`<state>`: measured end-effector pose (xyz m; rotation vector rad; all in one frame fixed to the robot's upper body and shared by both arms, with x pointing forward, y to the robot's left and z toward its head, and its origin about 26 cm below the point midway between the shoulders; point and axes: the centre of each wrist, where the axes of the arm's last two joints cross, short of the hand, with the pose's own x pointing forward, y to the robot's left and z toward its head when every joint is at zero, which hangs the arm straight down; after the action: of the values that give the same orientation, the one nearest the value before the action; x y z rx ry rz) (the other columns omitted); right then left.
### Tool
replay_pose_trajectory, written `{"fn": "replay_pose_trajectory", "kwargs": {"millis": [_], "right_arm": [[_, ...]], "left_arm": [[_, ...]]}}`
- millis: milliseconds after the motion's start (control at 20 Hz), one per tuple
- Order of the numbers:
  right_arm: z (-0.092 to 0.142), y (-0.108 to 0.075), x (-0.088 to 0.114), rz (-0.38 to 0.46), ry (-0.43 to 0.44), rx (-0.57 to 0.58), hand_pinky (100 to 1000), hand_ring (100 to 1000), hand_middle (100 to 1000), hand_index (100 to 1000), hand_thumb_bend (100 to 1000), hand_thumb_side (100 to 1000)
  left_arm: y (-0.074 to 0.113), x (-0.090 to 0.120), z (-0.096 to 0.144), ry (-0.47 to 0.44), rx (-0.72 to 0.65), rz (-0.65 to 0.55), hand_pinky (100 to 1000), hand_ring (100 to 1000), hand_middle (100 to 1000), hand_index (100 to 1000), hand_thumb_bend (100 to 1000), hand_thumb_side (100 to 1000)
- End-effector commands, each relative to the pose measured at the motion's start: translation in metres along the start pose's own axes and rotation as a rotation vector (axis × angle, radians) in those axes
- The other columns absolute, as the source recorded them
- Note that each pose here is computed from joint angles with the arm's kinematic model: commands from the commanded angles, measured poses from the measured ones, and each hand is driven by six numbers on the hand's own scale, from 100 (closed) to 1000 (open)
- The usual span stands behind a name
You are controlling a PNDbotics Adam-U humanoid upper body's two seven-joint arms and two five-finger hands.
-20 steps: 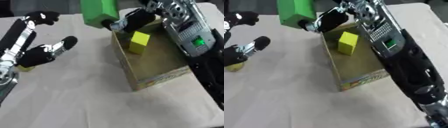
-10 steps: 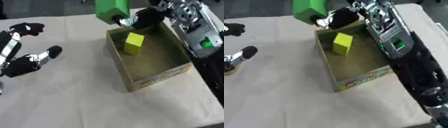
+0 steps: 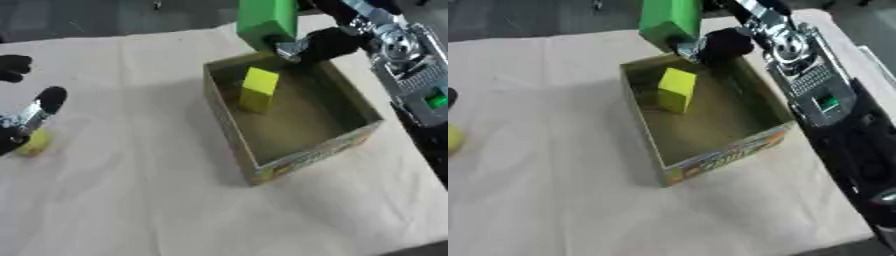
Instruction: Pick up the objects with one hand, pass them to the other hand, and then place them into the box on the other side of the table.
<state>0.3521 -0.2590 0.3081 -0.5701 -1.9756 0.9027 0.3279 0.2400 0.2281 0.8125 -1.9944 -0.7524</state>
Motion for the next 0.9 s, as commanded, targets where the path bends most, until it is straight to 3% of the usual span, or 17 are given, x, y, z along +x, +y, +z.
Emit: {"fn": "replay_pose_trajectory", "kwargs": {"millis": [50,300,350,400,900], "right_arm": [[0.005,-0.019,-0.008,0.020,0.025,-0.046,891,699,623,592,182,164],[0.013,-0.025,-0.026,0.003,0.078,-0.053,891,699,624,595,149,149],[0.015,-0.026,-0.029,0.002,0.087,-0.051,890,699,624,595,176,180],[0.016,-0.027,-0.032,0.003,0.097,-0.048,889,700,624,595,157,152],[0.031,-0.027,-0.059,0.023,0.167,0.020,885,705,627,595,172,196]], "left_arm": [[0.018,0.002,0.000,-0.011,0.079,-0.001,875,743,700,836,560,827],[0.024,-0.001,0.003,0.001,0.142,0.023,871,736,692,828,507,843],[0.025,-0.002,0.004,0.004,0.154,0.026,871,736,689,828,542,818],[0.026,-0.003,0.004,0.007,0.166,0.029,871,735,689,827,541,818],[0.036,-0.010,0.009,0.046,0.268,0.041,871,731,685,823,529,809]]}}
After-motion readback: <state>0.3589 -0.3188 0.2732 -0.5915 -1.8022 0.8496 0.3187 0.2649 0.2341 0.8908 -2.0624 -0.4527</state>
